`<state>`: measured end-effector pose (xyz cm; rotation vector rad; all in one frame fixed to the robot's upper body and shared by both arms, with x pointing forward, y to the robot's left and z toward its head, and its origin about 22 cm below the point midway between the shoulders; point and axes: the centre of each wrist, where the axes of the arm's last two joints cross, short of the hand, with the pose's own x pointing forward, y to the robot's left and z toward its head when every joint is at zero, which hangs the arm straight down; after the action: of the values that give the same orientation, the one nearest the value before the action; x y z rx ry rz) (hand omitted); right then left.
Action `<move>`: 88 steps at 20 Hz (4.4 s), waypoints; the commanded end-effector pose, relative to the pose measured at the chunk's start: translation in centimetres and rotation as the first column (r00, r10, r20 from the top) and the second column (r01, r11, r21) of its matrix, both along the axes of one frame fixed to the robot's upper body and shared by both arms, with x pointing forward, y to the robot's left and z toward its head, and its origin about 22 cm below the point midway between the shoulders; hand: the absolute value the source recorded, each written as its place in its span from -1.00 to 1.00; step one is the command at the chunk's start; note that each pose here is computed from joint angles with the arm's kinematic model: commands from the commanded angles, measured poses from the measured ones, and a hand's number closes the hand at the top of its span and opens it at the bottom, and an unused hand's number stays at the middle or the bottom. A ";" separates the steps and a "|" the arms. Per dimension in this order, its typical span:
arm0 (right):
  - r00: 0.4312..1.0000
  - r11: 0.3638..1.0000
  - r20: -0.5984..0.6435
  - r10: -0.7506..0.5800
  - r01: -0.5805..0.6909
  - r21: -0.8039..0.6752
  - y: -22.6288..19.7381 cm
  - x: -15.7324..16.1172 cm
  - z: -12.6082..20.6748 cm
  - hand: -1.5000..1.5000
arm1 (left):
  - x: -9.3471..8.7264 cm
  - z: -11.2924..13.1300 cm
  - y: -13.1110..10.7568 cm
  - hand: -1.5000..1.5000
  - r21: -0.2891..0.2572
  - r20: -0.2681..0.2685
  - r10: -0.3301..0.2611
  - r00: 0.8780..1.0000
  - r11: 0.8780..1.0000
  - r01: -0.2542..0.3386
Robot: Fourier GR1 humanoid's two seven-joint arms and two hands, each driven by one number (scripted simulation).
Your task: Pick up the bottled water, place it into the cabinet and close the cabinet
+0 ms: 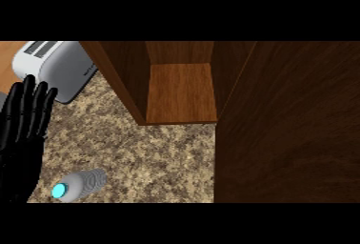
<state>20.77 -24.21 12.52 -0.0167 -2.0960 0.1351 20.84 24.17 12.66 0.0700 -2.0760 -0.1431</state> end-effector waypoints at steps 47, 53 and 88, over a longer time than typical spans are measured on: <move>0.971 0.975 -0.094 0.218 -0.211 0.075 7.4 -11.0 4.5 -1.00 | -18.5 -1.9 -0.5 -1.00 -0.295 -0.161 0.425 0.891 0.840 -0.454; 0.968 0.972 -0.107 0.226 -0.218 0.082 7.8 -11.6 4.5 -1.00 | -17.6 -3.1 0.5 -1.00 -0.258 -0.176 0.433 0.884 0.846 -0.466; 0.973 0.976 -0.084 0.213 -0.207 0.068 8.2 -11.2 5.5 -1.00 | -8.1 -19.8 3.2 -1.00 -0.202 -0.317 0.401 0.860 0.857 -0.474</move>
<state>10.79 -15.20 16.25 0.3233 -1.9312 0.1872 13.29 26.94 -4.91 0.3474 -1.7610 0.4102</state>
